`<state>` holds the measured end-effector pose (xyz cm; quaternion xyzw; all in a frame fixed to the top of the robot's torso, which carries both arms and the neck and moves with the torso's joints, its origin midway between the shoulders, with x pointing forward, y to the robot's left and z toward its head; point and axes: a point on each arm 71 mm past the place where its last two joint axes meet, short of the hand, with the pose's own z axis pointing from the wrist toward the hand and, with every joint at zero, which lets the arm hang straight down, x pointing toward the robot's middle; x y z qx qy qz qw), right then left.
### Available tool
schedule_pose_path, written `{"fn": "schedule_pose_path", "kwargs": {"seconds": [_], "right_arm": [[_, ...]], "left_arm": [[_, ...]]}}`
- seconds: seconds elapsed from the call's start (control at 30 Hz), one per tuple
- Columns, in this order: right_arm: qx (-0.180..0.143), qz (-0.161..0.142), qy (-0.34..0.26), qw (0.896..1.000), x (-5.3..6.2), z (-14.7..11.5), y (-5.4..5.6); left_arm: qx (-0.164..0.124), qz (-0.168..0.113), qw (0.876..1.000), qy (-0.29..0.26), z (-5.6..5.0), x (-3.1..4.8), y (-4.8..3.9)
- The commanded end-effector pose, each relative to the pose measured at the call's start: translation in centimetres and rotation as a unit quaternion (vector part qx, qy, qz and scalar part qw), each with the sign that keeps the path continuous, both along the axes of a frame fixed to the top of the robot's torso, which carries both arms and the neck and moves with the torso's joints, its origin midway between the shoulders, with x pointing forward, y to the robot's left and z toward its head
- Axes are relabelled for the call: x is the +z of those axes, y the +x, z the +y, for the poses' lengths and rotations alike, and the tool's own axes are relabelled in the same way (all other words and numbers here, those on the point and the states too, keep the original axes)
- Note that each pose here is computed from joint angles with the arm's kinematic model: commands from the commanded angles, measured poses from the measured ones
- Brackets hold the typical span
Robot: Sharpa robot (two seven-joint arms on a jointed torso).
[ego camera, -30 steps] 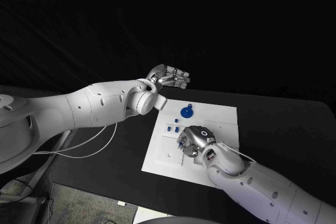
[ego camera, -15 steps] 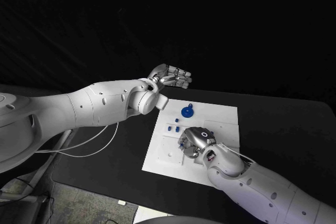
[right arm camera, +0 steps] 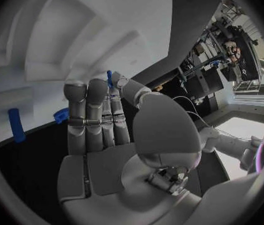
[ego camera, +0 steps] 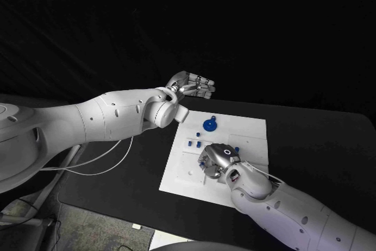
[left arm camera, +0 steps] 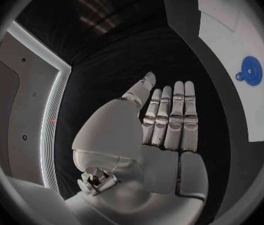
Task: Assemble the parts on the task board
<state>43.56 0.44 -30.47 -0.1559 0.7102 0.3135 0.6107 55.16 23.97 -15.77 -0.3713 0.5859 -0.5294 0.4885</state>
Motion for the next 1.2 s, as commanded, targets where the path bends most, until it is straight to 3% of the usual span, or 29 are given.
{"fn": "schedule_pose_path", "kwargs": {"seconds": [0.03,0.63,1.2], "right_arm": [[0.001,-0.002,-0.009,1.0,-0.25,0.07,-0.12],[-0.021,-0.026,-0.016,0.999,-0.35,0.29,0.11],[-0.018,-0.03,-0.011,0.999,0.03,0.22,-0.27]], "left_arm": [[-0.007,-0.004,1.0,-0.004,-0.26,0.12,-0.03],[-0.01,-0.001,1.0,-0.004,-0.36,0.06,-0.02],[-0.009,0.002,1.0,-0.002,-0.11,0.01,0.0]]}}
